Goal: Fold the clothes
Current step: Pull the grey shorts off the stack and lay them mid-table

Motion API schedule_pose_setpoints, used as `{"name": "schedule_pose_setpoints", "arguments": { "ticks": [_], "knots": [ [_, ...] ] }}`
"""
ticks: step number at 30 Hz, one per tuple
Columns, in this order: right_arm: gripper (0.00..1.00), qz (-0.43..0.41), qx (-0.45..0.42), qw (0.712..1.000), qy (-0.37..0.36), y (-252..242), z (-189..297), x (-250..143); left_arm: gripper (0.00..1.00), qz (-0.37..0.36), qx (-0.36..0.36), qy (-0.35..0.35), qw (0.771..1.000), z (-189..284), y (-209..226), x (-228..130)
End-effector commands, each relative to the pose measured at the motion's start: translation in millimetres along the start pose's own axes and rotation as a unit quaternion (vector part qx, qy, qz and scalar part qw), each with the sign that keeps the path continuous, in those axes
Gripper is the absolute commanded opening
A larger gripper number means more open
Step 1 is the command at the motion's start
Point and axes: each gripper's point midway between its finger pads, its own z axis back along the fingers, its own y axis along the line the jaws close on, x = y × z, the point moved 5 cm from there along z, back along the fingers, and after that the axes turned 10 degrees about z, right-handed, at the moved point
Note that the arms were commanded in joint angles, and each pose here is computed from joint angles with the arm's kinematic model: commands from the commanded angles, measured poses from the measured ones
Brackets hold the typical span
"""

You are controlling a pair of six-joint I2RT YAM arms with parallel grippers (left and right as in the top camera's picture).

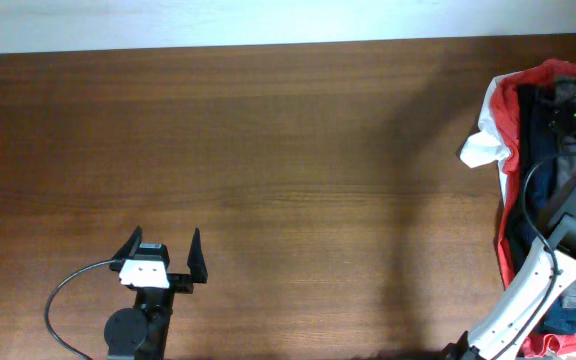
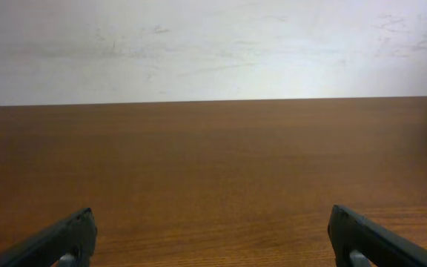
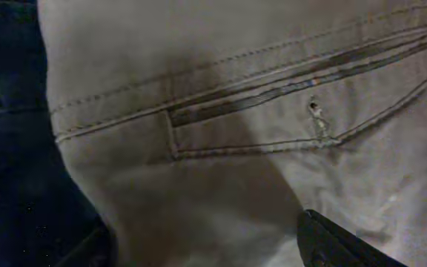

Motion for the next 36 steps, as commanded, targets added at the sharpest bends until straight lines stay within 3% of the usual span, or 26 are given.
{"name": "schedule_pose_setpoints", "arguments": {
  "ticks": [1, 2, 3, 5, 9, 13, 16, 18, 20, 22, 23, 24, 27, 28, 29, 30, 31, 32, 33, 36],
  "knots": [
    [0.73, 0.0, -0.016, 1.0, 0.012, -6.4, -3.0, -6.6, 0.99, -0.006, 0.001, 0.001, 1.0, 0.0, 0.2, -1.6],
    [0.59, -0.002, -0.016, 1.0, 0.014, -9.0, -3.4, -8.2, 0.99, -0.006, 0.001, 0.001, 1.0, 0.0, 0.2, -1.6],
    [0.29, -0.002, -0.016, 1.0, 0.014, -9.4, -3.4, -8.3, 0.99, -0.006, 0.001, 0.001, 1.0, 0.0, 0.2, -1.6],
    [0.04, 0.0, -0.013, 1.0, 0.01, -5.7, -2.6, -5.6, 0.99, -0.006, 0.001, 0.001, 1.0, 0.0, 0.2, -1.6],
    [0.04, -0.076, -0.034, 0.995, -0.053, -26.8, 56.5, 28.0, 0.99, -0.006, 0.001, 0.001, 1.0, 0.0, 0.2, -1.6],
    [0.04, -0.068, 0.058, 0.977, -0.193, -21.1, 173.4, 69.2, 0.99, -0.006, 0.001, 0.001, 1.0, 0.0, 0.2, -1.6],
    [0.04, -0.028, 0.079, 0.966, -0.243, 27.6, 264.2, 83.9, 0.99, -0.006, 0.001, 0.001, 1.0, 0.0, 0.2, -1.6],
    [0.04, 0.023, 0.126, 0.961, -0.244, 89.2, 290.9, 87.3, 0.99, -0.006, 0.001, 0.001, 1.0, 0.0, 0.2, -1.5],
    [0.04, 0.099, 0.229, 0.94, -0.234, 179.1, 312.0, 81.9, 0.99, -0.006, 0.001, 0.001, 1.0, 0.0, 0.2, -1.5],
    [0.04, 0.216, 0.337, 0.894, -0.204, 326.2, 336.6, 53.7, 0.99, -0.006, 0.001, 0.001, 1.0, 0.0, 0.2, -1.6],
    [0.04, 0.256, 0.357, 0.88, -0.182, 373.1, 336.3, 35.4, 0.99, -0.006, 0.001, 0.001, 1.0, 0.0, 0.2, -1.5],
    [0.04, 0.315, 0.38, 0.858, -0.14, 440.6, 330.8, -1.6, 0.99, -0.006, 0.001, 0.001, 1.0, 0.0, 0.2, -1.6],
    [0.04, 0.406, 0.404, 0.82, -0.007, 578.9, 310.5, -126.6, 0.99, -0.006, 0.001, 0.001, 1.0, 0.0, 0.2, -1.6],
    [0.04, 0.434, 0.406, 0.804, 0.006, 604.3, 315.8, -158.9, 0.99, -0.006, 0.001, 0.001, 1.0, 0.0, 0.2, -1.6],
    [0.08, 0.471, 0.413, 0.78, -0.002, 631.1, 334.2, -195.1, 0.99, -0.006, 0.001, 0.001, 1.0, 0.0, 0.2, -1.6],
    [0.26, 0.492, 0.411, 0.767, -0.023, 648.4, 351.6, -217.6, 0.99, -0.006, 0.001, 0.001, 1.0, 0.0, 0.2, -1.6],
    [0.5, 0.502, 0.411, 0.76, -0.035, 656.2, 360.8, -227.9, 0.99, -0.006, 0.001, 0.001, 1.0, 0.0, 0.2, -1.6],
    [0.81, 0.512, 0.399, 0.759, -0.051, 661.6, 366.2, -235.8, 0.99, -0.006, 0.001, 0.001, 1.0, 0.0, 0.2, -1.6],
    [0.97, 0.509, 0.4, 0.76, -0.054, 659.7, 368.9, -231.4, 0.99, -0.006, 0.001, 0.001, 1.0, 0.0, 0.2, -1.6],
    [0.98, 0.45, 0.404, 0.793, -0.068, 620.3, 377.2, -169.5, 0.99, -0.006, 0.001, 0.001, 1.0, 0.0, 0.2, -1.6]
  ]
}}
